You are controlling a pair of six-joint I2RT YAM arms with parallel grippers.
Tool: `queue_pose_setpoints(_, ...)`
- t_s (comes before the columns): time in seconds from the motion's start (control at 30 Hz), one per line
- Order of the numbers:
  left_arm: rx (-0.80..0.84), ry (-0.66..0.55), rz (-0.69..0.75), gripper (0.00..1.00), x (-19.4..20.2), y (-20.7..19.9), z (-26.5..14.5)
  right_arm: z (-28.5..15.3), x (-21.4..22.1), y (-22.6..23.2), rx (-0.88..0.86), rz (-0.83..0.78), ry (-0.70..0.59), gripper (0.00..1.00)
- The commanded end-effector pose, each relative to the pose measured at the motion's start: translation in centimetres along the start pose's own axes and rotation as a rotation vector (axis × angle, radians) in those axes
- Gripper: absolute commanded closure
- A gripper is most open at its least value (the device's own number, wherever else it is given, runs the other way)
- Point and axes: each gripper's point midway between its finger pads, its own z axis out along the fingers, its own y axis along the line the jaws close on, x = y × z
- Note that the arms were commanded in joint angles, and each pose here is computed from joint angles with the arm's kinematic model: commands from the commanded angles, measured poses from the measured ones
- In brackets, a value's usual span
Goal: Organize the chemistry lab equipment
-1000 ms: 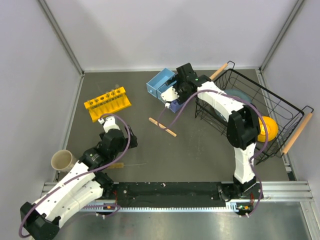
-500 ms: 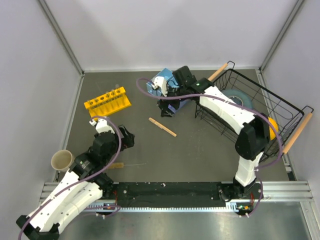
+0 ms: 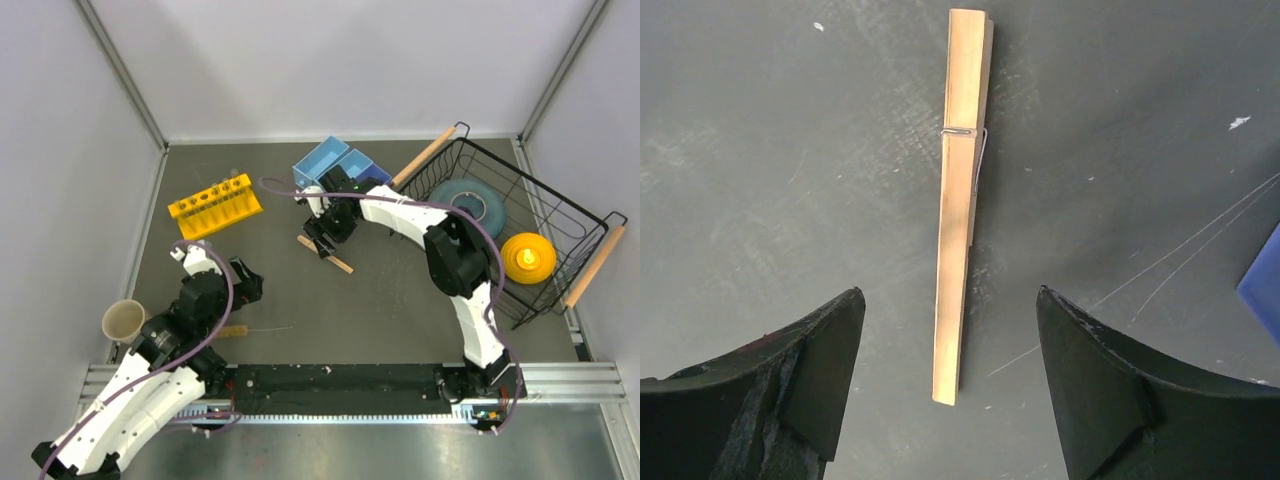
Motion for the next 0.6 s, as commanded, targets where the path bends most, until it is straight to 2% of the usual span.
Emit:
queue_pose_setpoints(0.0, 0.001, -0.025, -0.015, 0.01, -0.8, -0.3, -0.1, 0.8, -2.1, -0.1, 0.102, -0.045, -0.024, 0.32)
queue_pose_setpoints(0.37, 0.001, -0.036, -0.034, 0.01, -0.7, 0.0, -0.3, 3.1, -1.6, -1.0, 0.140, -0.044, 0.019, 0.48)
queue_pose_setpoints(0.57, 0.003, -0.049, -0.034, 0.01, -1.1, 0.0, -0.6, 3.8, -1.3, -0.8, 0.139, -0.059, 0.034, 0.67)
